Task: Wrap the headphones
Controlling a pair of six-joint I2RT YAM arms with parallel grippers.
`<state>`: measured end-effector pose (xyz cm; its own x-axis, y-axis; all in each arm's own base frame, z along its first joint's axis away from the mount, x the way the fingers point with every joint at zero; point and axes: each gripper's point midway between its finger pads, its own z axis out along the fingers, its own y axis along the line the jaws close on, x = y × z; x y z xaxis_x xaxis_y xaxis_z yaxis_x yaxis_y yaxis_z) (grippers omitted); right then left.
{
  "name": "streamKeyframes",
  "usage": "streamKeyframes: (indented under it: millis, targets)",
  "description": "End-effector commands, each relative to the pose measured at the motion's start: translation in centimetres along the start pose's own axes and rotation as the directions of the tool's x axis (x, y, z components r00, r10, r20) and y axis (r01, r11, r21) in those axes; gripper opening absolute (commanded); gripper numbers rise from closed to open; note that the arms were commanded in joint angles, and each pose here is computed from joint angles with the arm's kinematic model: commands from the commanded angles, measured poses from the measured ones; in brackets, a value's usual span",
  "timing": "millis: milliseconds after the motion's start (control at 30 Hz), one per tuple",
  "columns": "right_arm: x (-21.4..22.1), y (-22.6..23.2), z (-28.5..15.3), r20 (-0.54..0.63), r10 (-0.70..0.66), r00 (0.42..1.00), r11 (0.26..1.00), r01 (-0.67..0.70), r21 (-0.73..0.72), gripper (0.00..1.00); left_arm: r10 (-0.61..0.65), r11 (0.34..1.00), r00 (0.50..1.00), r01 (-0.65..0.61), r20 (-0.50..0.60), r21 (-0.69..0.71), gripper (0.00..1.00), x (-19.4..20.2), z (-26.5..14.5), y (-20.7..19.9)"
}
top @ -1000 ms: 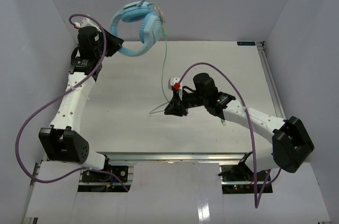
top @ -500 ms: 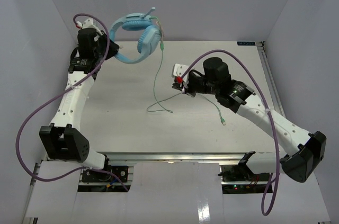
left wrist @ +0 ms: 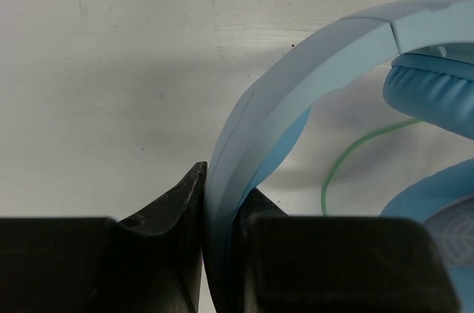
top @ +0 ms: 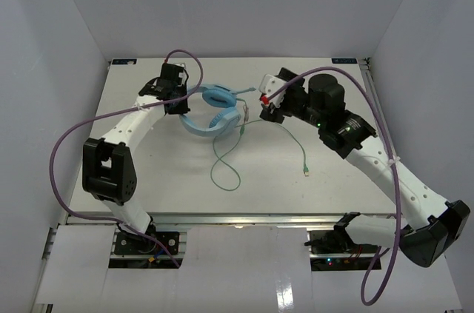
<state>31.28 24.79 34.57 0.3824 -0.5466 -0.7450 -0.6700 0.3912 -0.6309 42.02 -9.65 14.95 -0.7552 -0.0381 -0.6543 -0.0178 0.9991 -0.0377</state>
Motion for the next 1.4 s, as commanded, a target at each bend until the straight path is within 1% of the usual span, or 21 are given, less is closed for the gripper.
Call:
streamKeyframes:
  millis: [0,100,133,200,233,267,333,367,467,533,600,667,700,833,900,967,1100,1200,1233,1300,1367]
  targets:
    - [1.4,8.8,-0.8,0.025,0.473,0.881,0.812,-0.424,-0.4,0.94,-0.173,0.978,0.924,0.121,0.342,0.167,0.0,-11.2,-9.8,-1.5]
    - [3.0,12.3,-0.2,-0.029,0.617,0.786,0.69,-0.559,-0.461,0.93,-0.279,0.953,0.873,0.199,0.4,0.229,0.0,-13.9,-13.2,-0.5]
    - [2.5,12.5,-0.2,-0.008,0.644,0.765,0.669,-0.568,-0.479,0.93,-0.307,0.942,0.858,0.213,0.412,0.26,0.0,-14.6,-14.3,-0.4]
    - [2.2,12.8,-0.2,0.021,0.681,0.732,0.643,-0.584,-0.496,0.92,-0.37,0.917,0.818,0.246,0.44,0.315,0.0,-15.9,-16.5,0.3]
    - [1.9,12.8,-0.1,0.07,0.679,0.73,0.659,-0.566,-0.495,0.91,-0.397,0.9,0.802,0.245,0.446,0.361,0.0,-16.4,-17.8,0.2]
    - [2.0,12.8,0.0,0.082,0.696,0.713,0.651,-0.579,-0.491,0.9,-0.417,0.886,0.791,0.243,0.449,0.395,0.0,-16.7,-19.0,0.0]
    - [2.5,13.0,0.5,0.071,0.747,0.661,0.606,-0.633,-0.482,0.9,-0.445,0.864,0.773,0.238,0.452,0.444,0.0,-17.2,-20.9,-0.4]
    - [2.2,12.7,0.9,0.083,0.759,0.646,0.597,-0.639,-0.485,0.9,-0.456,0.855,0.766,0.235,0.453,0.463,0.0,-17.3,-21.7,-0.6]
    - [0.3,10.9,1.7,0.167,0.78,0.603,0.591,-0.624,-0.511,0.9,-0.471,0.833,0.763,0.22,0.442,0.508,0.0,-17.3,-23.2,-1.3]
    - [-1.2,9.6,1.9,0.227,0.76,0.609,0.621,-0.578,-0.53,0.9,-0.48,0.822,0.759,0.212,0.44,0.529,0.0,-17.2,-24.2,-1.6]
    - [-2.3,8.2,2.7,0.303,0.689,0.659,0.697,-0.488,-0.525,0.9,-0.485,0.814,0.757,0.209,0.437,0.543,0.0,-17.0,-24.9,-1.8]
    - [-2.2,7.5,3.9,0.324,0.651,0.686,0.73,-0.449,-0.515,0.9,-0.493,0.802,0.757,0.205,0.428,0.561,0.0,-16.8,-25.5,-2.0]
    - [-2.9,6.8,4.3,0.36,0.619,0.698,0.758,-0.409,-0.508,0.9,-0.496,0.797,0.756,0.202,0.427,0.568,0.0,-16.7,-25.7,-2.1]
    - [-4.2,6.9,5.7,0.413,0.594,0.691,0.772,-0.344,-0.534,0.9,-0.495,0.788,0.762,0.192,0.417,0.585,0.0,-16.2,-26.3,-2.5]
    - [-5.0,7.4,6.5,0.431,0.568,0.701,0.786,-0.307,-0.536,0.9,-0.497,0.784,0.764,0.191,0.413,0.591,0.0,-16.0,-26.5,-2.6]
    - [-5.4,8.6,7.4,0.424,0.564,0.709,0.778,-0.283,-0.561,0.9,-0.499,0.779,0.767,0.193,0.403,0.596,0.0,-15.6,-26.5,-2.7]
    - [-6.9,11.7,6.5,0.421,0.635,0.647,0.691,-0.232,-0.685,0.94,-0.502,0.773,0.766,0.19,0.401,0.605,0.0,-15.4,-26.9,-2.8]
    - [-7.5,14.6,5.9,0.401,0.663,0.633,0.634,-0.189,-0.75,0.98,-0.51,0.763,0.763,0.189,0.396,0.618,0.0,-15.6,-27.3,-2.9]
    - [-7.4,15.5,5.9,0.386,0.67,0.634,0.616,-0.186,-0.765,0.97,-0.514,0.759,0.761,0.186,0.397,0.624,0.0,-15.7,-27.6,-3.0]
    - [-7.5,17.5,5.5,0.367,0.682,0.632,0.582,-0.166,-0.796,0.88,-0.519,0.753,0.755,0.182,0.401,0.633,0.0,-16.0,-28.1,-3.1]
    - [-7.9,18.3,4.7,0.387,0.682,0.621,0.576,-0.13,-0.807,0.78,-0.525,0.751,0.747,0.181,0.408,0.635,0.0,-16.3,-28.5,-3.0]
